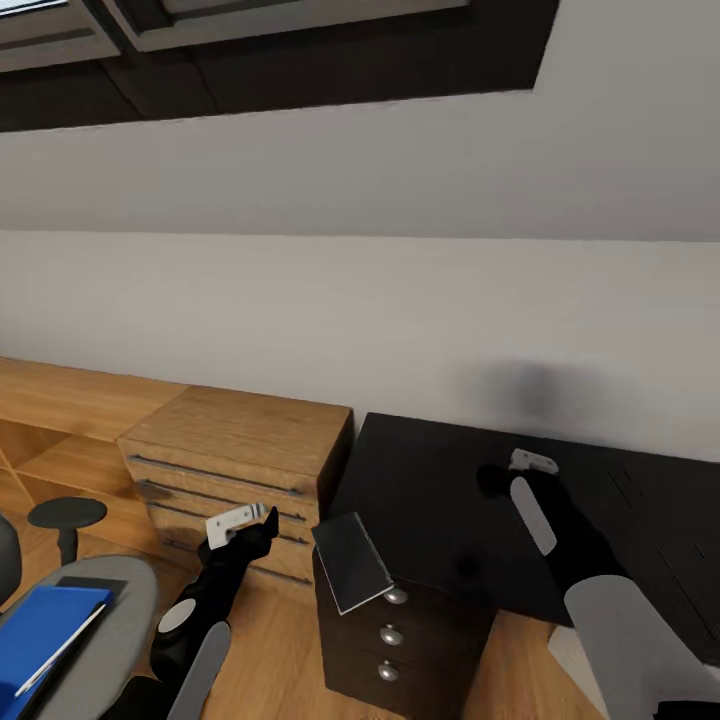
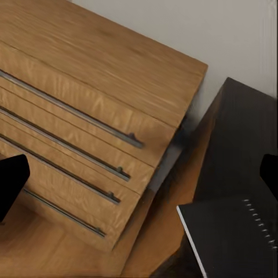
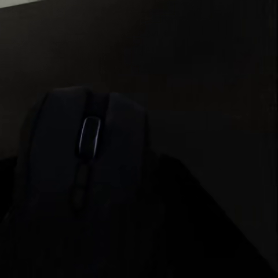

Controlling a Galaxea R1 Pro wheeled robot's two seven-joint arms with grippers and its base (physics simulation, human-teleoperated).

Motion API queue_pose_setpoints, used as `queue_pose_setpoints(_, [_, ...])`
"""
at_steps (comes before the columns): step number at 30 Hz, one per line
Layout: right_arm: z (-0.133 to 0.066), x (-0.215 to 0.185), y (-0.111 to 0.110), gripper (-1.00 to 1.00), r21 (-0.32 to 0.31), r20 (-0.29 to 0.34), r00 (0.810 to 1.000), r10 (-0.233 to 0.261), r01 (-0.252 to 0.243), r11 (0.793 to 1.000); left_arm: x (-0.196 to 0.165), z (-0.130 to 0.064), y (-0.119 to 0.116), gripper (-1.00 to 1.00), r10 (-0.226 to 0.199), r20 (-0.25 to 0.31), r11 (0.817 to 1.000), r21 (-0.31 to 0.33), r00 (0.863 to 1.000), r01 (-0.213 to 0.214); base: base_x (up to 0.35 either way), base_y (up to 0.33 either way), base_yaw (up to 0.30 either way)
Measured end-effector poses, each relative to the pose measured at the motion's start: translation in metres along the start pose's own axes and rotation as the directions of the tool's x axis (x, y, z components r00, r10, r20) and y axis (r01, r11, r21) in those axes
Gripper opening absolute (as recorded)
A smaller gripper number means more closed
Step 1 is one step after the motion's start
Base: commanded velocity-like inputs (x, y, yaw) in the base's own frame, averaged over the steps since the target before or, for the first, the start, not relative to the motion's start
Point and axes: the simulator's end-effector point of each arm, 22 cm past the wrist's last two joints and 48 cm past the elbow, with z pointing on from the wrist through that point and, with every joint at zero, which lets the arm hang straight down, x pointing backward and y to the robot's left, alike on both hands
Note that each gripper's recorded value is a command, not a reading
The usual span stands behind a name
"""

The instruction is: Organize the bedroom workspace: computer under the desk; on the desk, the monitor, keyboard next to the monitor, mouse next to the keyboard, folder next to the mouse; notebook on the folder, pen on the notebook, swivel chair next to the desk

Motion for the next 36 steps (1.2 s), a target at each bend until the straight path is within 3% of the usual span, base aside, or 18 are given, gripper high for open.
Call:
queue_pose_setpoints(9, [0.0,0.001,0.0,-1.0,0.001,-0.001,1.0,-0.001,0.001,1.0,0.0,0.0,0.0,1.0,0.0,0.0,1.0,0.0,1.0,0.0,-0.098,-0.255,-0.271])
queue_pose_setpoints(29, [0.003,0.006,-0.005,-1.0,0.011,-0.012,1.0,-0.003,0.003,1.0,0.0,0.0,0.0,1.0,0.0,0.0,1.0,0.0,1.0,0.0,-0.005,-0.015,-0.288])
queue_pose_setpoints(36, [0.008,0.003,-0.043,-1.0,0.072,-0.015,1.0,-0.02,0.021,0.997,0.001,0.0,0.0,1.0,0.0,-0.003,1.0,-0.001,1.0,0.0,0.0,0.0,-0.293])
